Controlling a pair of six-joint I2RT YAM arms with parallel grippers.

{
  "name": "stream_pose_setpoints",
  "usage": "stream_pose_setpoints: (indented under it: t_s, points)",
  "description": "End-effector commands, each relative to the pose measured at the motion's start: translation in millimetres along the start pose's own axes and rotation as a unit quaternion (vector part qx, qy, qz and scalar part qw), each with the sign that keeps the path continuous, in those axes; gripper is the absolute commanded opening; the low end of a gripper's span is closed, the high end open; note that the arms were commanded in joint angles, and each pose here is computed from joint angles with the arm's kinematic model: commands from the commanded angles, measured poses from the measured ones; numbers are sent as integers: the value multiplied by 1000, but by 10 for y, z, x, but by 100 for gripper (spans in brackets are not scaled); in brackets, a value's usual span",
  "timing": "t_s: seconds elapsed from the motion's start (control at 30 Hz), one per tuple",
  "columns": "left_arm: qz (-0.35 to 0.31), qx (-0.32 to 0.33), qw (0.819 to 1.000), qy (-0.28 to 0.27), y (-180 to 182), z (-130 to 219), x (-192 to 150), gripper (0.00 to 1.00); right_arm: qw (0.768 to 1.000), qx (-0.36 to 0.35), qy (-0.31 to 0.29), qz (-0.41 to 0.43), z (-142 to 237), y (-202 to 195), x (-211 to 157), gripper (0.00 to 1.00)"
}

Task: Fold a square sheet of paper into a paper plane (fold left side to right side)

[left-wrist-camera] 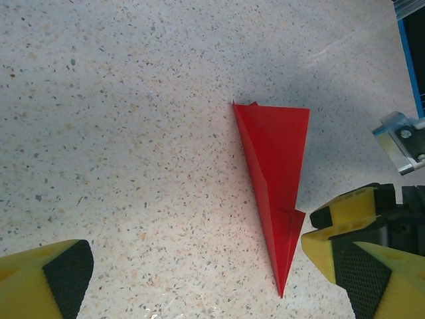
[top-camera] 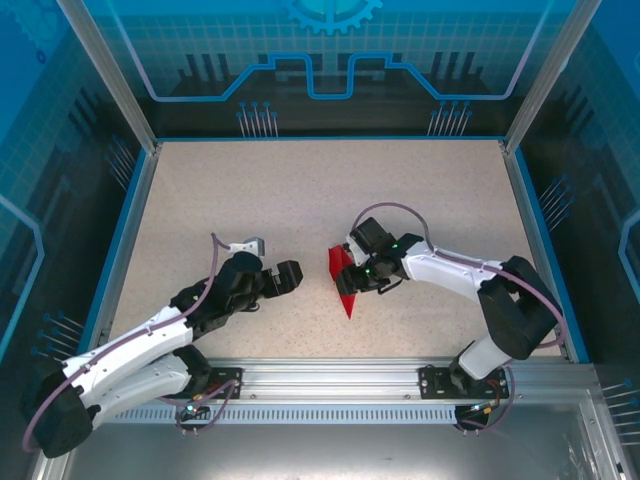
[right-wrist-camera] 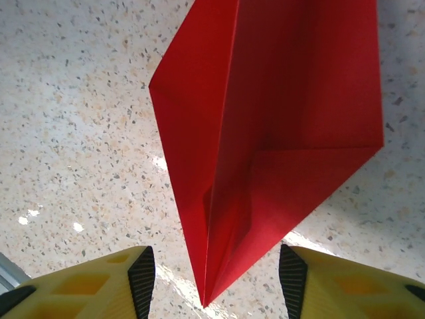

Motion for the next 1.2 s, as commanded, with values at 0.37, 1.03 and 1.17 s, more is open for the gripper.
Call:
stream_pose_setpoints:
  t_s: [0.37,1.03,1.17]
  points:
    - [-1,-3,1000,-9,51,28,11,99,998,-42,42,-1,-233,16,-5,37]
    - [-38,-42,998,12,-58,210,-32,99,985,-152,-6,-86,60,-646,1234,11]
    - [-34,-46,998,11,-44,251,-34,99,976,-192,-7,-101,15,-897,1566,11]
Point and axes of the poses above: each hand's point on the last joint's axis, 136 mm out from that joint toward the fingers, its own z axis back along the fingers, its own y axis along the line the jaws close on, x = y × z, the point moved 3 cm from there along z, back along the fingers, and after that the axes turned 11 degrees about z, right-handed, at the moved point
